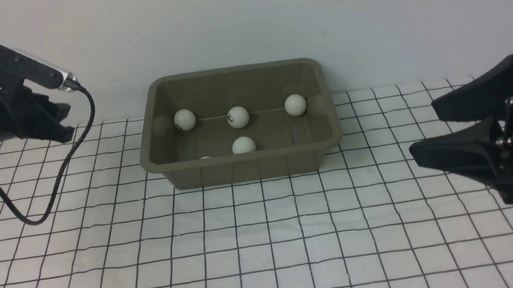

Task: Put the table tennis balls into the box on the white checkered tablecloth.

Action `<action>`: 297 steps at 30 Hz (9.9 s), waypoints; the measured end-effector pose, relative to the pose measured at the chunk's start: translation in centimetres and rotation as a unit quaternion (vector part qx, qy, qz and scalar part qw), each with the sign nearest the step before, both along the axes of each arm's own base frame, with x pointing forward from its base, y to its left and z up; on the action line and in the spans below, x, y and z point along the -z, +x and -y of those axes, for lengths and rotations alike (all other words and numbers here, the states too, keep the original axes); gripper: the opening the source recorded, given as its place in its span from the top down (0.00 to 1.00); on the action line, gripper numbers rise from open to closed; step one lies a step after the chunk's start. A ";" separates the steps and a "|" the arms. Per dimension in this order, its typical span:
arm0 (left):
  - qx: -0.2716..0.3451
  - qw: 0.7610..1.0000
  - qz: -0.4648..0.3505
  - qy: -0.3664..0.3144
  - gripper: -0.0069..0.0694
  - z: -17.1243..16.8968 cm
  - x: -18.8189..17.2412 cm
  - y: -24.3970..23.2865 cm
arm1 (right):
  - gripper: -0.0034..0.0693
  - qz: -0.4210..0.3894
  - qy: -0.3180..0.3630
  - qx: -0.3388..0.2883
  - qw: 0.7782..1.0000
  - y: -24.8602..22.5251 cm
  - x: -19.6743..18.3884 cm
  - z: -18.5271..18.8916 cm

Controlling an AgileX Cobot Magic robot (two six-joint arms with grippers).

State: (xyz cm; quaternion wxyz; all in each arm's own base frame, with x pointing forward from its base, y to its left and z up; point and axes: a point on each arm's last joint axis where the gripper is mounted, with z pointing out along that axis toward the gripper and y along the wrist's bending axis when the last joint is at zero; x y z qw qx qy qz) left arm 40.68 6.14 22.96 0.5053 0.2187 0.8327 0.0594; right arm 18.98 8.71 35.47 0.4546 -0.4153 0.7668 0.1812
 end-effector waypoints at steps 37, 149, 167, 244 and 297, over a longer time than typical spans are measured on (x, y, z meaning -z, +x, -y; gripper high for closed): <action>0.110 0.965 -0.156 -0.177 0.56 0.3 -3.7 -5.4 | 0.32 -0.006 0.004 -0.005 1.000 -0.1 0.0 -0.1; 0.192 0.980 -0.044 -0.036 0.50 4.6 12.5 6.5 | 0.32 -0.034 0.032 -0.033 0.998 -0.7 -0.1 -0.6; 0.214 0.969 -0.085 -0.086 0.39 3.1 10.7 5.2 | 0.32 -0.032 0.032 -0.033 0.998 -0.7 -0.1 -0.6; 0.319 0.945 -0.071 0.028 0.29 5.7 11.1 9.3 | 0.32 -0.043 0.040 -0.045 0.997 -1.0 -0.1 -0.8; 0.414 0.906 -0.015 -0.092 0.45 7.8 3.7 7.2 | 0.32 -0.044 0.044 -0.044 0.997 -1.0 -0.2 -0.8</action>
